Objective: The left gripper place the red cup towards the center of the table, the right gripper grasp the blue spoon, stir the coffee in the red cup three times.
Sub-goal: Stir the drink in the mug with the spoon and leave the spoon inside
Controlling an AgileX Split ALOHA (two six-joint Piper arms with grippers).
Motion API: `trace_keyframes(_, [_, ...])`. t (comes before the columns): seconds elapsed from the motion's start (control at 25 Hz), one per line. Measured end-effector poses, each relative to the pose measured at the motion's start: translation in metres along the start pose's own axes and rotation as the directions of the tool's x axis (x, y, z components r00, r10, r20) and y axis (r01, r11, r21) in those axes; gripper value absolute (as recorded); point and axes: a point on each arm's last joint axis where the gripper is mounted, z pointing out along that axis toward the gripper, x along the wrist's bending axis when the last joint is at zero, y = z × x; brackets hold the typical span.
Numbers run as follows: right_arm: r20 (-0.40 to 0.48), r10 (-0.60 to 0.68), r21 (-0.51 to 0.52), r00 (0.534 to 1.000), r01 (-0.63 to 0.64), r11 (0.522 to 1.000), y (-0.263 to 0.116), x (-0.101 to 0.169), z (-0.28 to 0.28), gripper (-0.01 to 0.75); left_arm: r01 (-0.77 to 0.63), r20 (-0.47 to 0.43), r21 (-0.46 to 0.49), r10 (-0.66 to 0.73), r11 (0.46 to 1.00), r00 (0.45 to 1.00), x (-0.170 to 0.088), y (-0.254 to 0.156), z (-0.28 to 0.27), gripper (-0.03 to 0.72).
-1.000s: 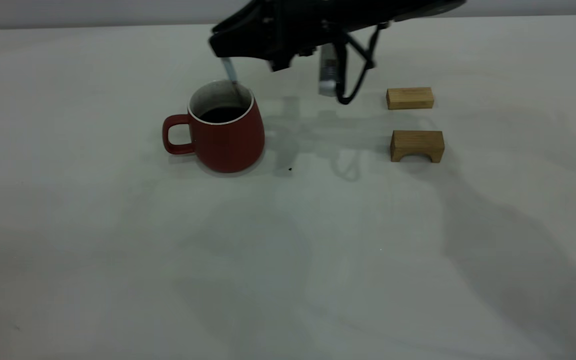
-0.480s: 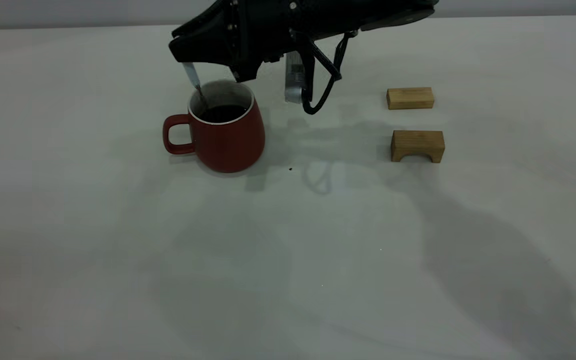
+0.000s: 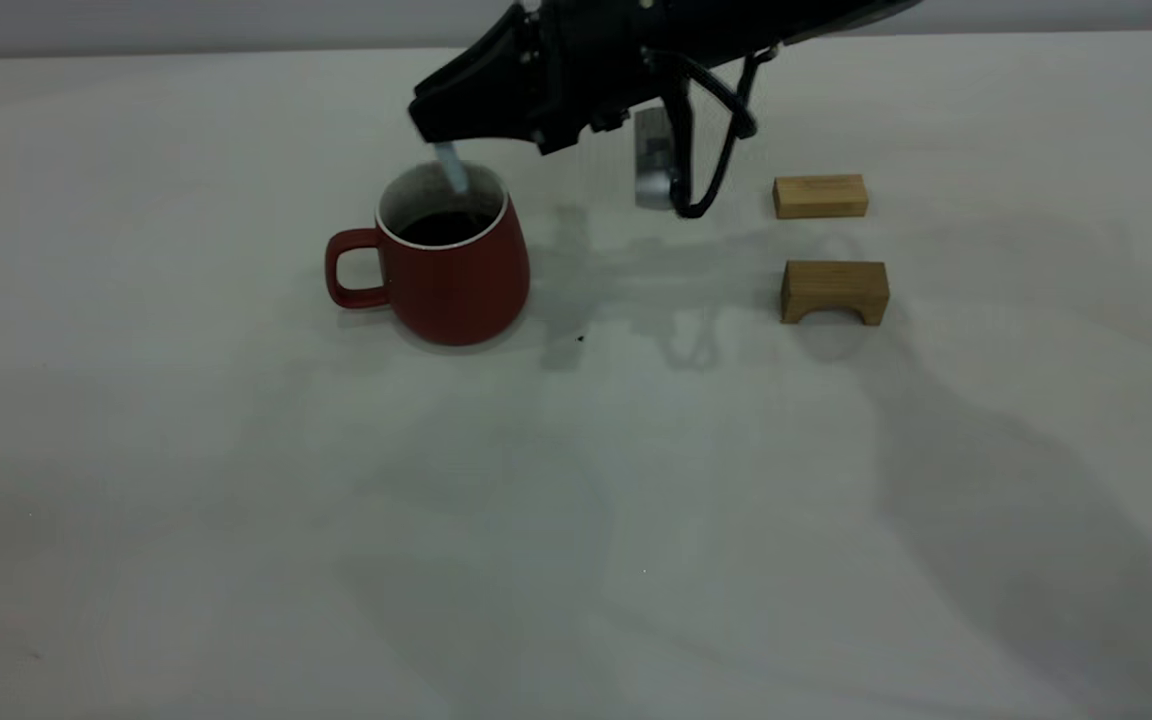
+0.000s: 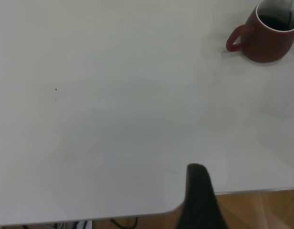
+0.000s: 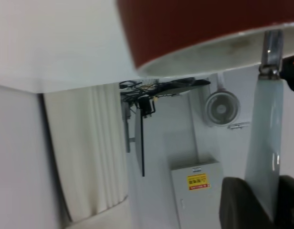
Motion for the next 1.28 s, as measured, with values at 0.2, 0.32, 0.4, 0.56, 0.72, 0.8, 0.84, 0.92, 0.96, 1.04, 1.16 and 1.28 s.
trace_keyframes(0.2, [-0.056, -0.193, 0.051, 0.98, 0.196, 0.979, -0.012, -0.006, 0.018, 0.155, 0.0, 0.0, 0.0, 0.0, 1.0, 1.0, 0.0, 0.0, 0.0, 0.594])
trace_keyframes(0.32, [-0.093, -0.296, 0.046, 0.951, 0.301, 0.953, -0.012, -0.002, 0.015, 0.155, 0.0, 0.0, 0.0, 0.0, 1.0, 1.0, 0.0, 0.0, 0.0, 0.594])
trace_keyframes(0.4, [-0.104, -0.293, 0.036, 0.951, 0.298, 0.954, -0.009, 0.003, 0.008, 0.155, 0.0, 0.0, 0.0, 0.0, 1.0, 1.0, 0.0, 0.0, 0.0, 0.594])
trace_keyframes(0.56, [-0.084, -0.155, 0.003, 0.984, 0.156, 0.988, 0.0, 0.009, -0.004, 0.155, 0.0, 0.0, 0.0, 0.0, 1.0, 1.0, 0.0, 0.0, 0.0, 0.594])
trace_keyframes(0.72, [-0.066, -0.003, 0.001, 0.998, 0.003, 1.0, 0.002, 0.008, -0.005, 0.155, 0.0, 0.0, 0.0, 0.0, 1.0, 1.0, 0.0, 0.0, 0.0, 0.594])
trace_keyframes(0.8, [-0.058, 0.006, 0.006, 0.998, -0.005, 1.0, -0.001, 0.005, 0.001, 0.155, 0.0, 0.0, 0.0, 0.0, 1.0, 1.0, 0.0, 0.0, 0.0, 0.594])
trace_keyframes(0.84, [-0.056, 0.001, 0.015, 0.998, 0.0, 1.0, -0.003, 0.002, 0.006, 0.155, 0.0, 0.0, 0.0, 0.0, 1.0, 1.0, 0.0, 0.0, 0.0, 0.594])
trace_keyframes(0.92, [-0.064, -0.034, 0.044, 0.997, 0.037, 0.998, -0.008, -0.003, 0.014, 0.155, 0.0, 0.0, 0.0, 0.0, 1.0, 1.0, 0.0, 0.0, 0.0, 0.594])
trace_keyframes(0.96, [-0.068, -0.057, 0.053, 0.996, 0.061, 0.997, -0.009, -0.004, 0.017, 0.155, 0.0, 0.0, 0.0, 0.0, 1.0, 1.0, 0.0, 0.0, 0.0, 0.594])
trace_keyframes(1.04, [-0.073, -0.129, 0.057, 0.989, 0.133, 0.989, -0.009, -0.006, 0.021, 0.155, 0.0, 0.0, 0.0, 0.0, 1.0, 1.0, 0.0, 0.0, 0.0, 0.594])
trace_keyframes(1.16, [-0.082, -0.205, 0.05, 0.975, 0.21, 0.976, -0.009, -0.005, 0.021, 0.155, -0.001, 0.0, 0.0, 0.001, 1.0, 1.0, 0.0, 0.0, 0.0, 0.594])
trace_keyframes(1.28, [-0.083, -0.225, 0.056, 0.971, 0.23, 0.971, -0.009, -0.004, 0.019, 0.155, 0.0, 0.0, 0.0, 0.0, 1.0, 1.0, 0.0, 0.0, 0.0, 0.594])
